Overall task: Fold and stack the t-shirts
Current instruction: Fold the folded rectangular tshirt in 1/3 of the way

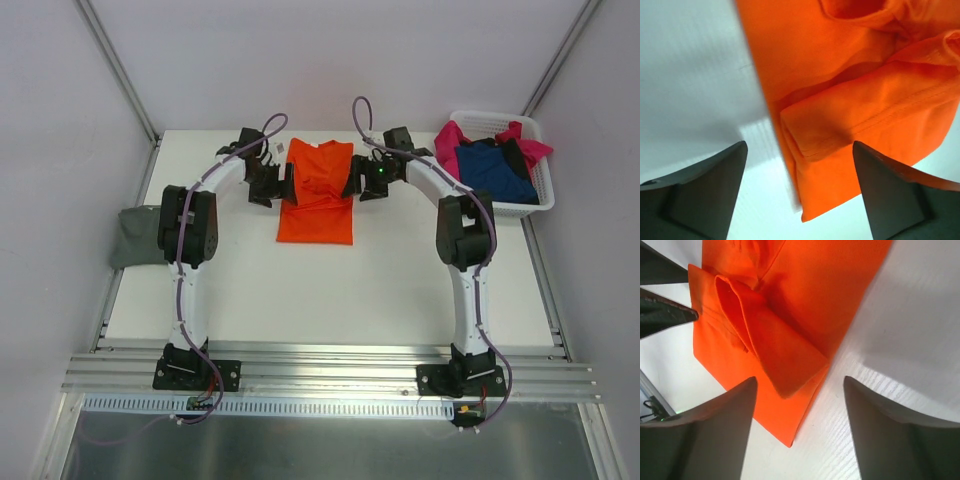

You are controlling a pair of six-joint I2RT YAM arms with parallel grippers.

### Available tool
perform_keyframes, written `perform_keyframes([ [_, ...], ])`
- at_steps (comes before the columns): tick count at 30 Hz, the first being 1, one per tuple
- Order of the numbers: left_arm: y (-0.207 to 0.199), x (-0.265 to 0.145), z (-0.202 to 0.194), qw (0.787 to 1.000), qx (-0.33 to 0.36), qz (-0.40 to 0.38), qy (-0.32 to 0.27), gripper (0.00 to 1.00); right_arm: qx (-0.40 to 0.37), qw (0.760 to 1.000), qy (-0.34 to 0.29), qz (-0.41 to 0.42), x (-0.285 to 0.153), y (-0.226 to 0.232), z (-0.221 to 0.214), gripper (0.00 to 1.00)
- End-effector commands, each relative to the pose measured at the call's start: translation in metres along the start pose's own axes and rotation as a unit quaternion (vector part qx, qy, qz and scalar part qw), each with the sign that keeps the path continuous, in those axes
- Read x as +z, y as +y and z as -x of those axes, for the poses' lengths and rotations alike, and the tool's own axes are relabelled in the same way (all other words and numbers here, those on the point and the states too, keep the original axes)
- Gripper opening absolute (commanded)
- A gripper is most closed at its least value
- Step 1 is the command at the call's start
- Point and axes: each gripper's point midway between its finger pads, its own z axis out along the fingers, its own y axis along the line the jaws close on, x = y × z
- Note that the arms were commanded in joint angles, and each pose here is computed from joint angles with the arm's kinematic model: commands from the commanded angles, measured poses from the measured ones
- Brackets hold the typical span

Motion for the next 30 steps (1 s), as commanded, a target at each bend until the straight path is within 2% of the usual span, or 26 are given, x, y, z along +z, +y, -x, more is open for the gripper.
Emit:
perform_keyframes([
  [1,-0.004,-0.038,0.03,0.997,0.021,0.041,-0.059,0.9,-0.063,0.996,-0.054,-0.012,-0.037,0.02,0.037,0.78],
  [3,-0.018,-0.061,0.033,0.995,0.035,0.045,-0.079,0.98,-0.079,0.994,-0.067,-0.018,-0.058,0.031,0.04,0.88],
  [6,-0.039,-0.088,0.03,0.993,0.052,0.042,-0.1,0.98,-0.09,0.993,-0.075,-0.008,-0.08,0.05,0.036,0.89],
  [9,-0.054,-0.106,0.018,0.992,0.056,0.029,-0.105,0.97,-0.073,0.995,-0.062,0.023,-0.084,0.067,0.022,0.88],
  [11,-0.052,-0.108,0.003,0.994,0.051,0.028,-0.093,0.95,-0.058,0.996,-0.043,0.055,-0.08,0.081,0.009,0.88],
  [15,-0.052,-0.123,0.0,0.993,0.053,0.028,-0.103,0.95,-0.03,0.994,-0.004,0.105,-0.056,0.095,-0.011,0.88],
  [19,-0.053,-0.13,0.006,0.99,0.073,0.036,-0.116,0.95,-0.024,0.994,0.026,0.102,-0.027,0.088,-0.027,0.88],
  [23,-0.052,-0.125,-0.004,0.992,0.075,0.029,-0.102,0.94,-0.016,0.993,0.057,0.102,-0.003,0.082,-0.042,0.88],
  [30,-0.046,-0.11,-0.015,0.995,0.054,0.026,-0.078,0.93,-0.025,0.995,0.051,0.083,0.01,0.07,-0.033,0.87],
])
